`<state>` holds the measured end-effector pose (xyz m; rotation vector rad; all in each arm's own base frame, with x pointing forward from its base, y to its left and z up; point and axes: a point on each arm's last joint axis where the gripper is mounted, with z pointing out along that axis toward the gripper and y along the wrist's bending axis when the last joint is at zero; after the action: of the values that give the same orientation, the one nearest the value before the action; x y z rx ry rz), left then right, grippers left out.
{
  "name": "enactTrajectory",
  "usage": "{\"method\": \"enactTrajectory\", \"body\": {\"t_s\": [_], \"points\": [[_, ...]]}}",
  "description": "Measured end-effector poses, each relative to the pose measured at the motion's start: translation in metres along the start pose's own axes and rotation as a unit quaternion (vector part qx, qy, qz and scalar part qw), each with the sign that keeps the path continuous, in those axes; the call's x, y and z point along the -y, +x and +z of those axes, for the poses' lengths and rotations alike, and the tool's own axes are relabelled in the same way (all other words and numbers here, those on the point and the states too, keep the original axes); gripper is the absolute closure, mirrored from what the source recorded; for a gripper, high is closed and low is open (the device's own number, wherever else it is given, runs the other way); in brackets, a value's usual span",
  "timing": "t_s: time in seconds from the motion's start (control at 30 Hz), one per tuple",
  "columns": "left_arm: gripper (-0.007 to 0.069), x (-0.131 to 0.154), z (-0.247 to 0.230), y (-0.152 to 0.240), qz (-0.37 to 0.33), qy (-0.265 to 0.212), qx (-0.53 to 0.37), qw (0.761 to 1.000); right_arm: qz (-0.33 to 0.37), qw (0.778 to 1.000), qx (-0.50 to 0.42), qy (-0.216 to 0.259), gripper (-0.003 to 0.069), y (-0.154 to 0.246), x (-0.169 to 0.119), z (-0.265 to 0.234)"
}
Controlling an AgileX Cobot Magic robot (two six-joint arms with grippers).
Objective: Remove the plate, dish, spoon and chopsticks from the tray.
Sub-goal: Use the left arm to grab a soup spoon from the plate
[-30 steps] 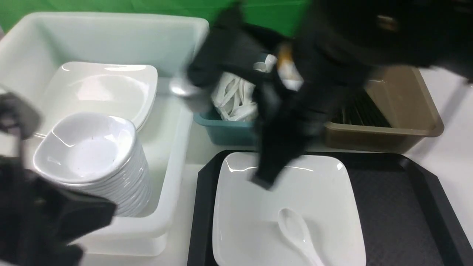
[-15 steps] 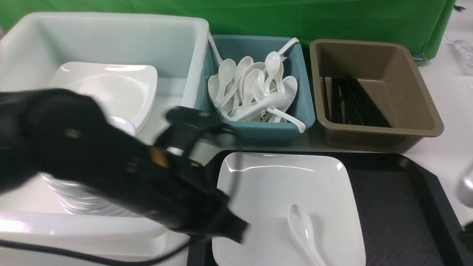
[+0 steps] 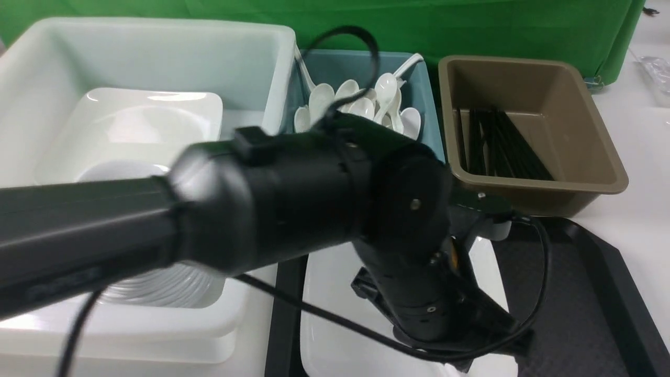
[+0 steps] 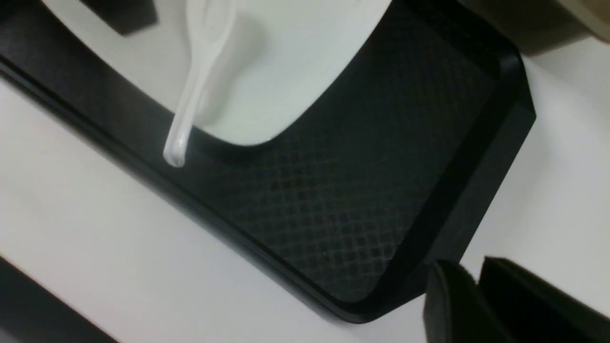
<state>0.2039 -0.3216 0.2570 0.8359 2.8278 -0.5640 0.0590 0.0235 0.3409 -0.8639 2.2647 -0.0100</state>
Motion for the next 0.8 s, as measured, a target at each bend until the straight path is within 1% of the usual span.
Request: {"method": "enactTrajectory", "body": {"t_s": [0.03, 0.1, 0.13, 0.17, 0.2, 0.27, 0.33, 0.47, 0.6, 0.8], "points": [[0.0436, -0.001, 0.004, -0.001, -0.008, -0.004, -0.008, 1.000, 0.000, 1.000, 0.001, 0.000, 0.0532, 0.000, 0.000, 0.000], [0.0340, -0.005, 0.024, -0.002, -0.048, -0.020, -0.042, 0.998, -0.002, 1.000, 0.004, 0.001, 0.0523, 0.001, 0.000, -0.001], [0.0340, -0.006, 0.025, -0.002, -0.050, -0.021, -0.042, 0.998, -0.003, 1.000, 0.004, 0.001, 0.0522, 0.001, 0.000, -0.001], [0.0284, -0.008, 0.035, -0.002, -0.069, -0.029, -0.055, 0.996, -0.003, 1.000, 0.005, 0.001, 0.0519, 0.001, 0.000, -0.002], [0.0271, -0.008, 0.037, -0.002, -0.070, -0.030, -0.056, 0.996, -0.003, 1.000, 0.005, 0.001, 0.0518, 0.001, 0.000, -0.002], [0.0207, -0.011, 0.049, -0.003, -0.088, -0.037, -0.065, 0.993, -0.006, 1.000, 0.005, 0.001, 0.0514, 0.001, 0.000, -0.002], [0.0167, -0.014, 0.057, -0.005, -0.100, -0.038, -0.061, 0.992, -0.007, 1.000, 0.005, 0.001, 0.0510, 0.001, 0.000, -0.002], [0.0146, -0.024, 0.066, -0.013, -0.119, -0.043, -0.047, 0.991, -0.006, 1.000, 0.005, -0.005, 0.0502, 0.001, -0.001, -0.002], [0.0146, -0.030, 0.073, -0.019, -0.125, -0.046, -0.030, 0.991, -0.005, 1.000, 0.004, -0.007, 0.0498, 0.001, -0.001, -0.002], [0.0165, -0.034, 0.083, -0.022, -0.126, -0.051, -0.032, 0.990, -0.004, 1.000, 0.003, -0.012, 0.0498, 0.002, -0.002, -0.001]]}}
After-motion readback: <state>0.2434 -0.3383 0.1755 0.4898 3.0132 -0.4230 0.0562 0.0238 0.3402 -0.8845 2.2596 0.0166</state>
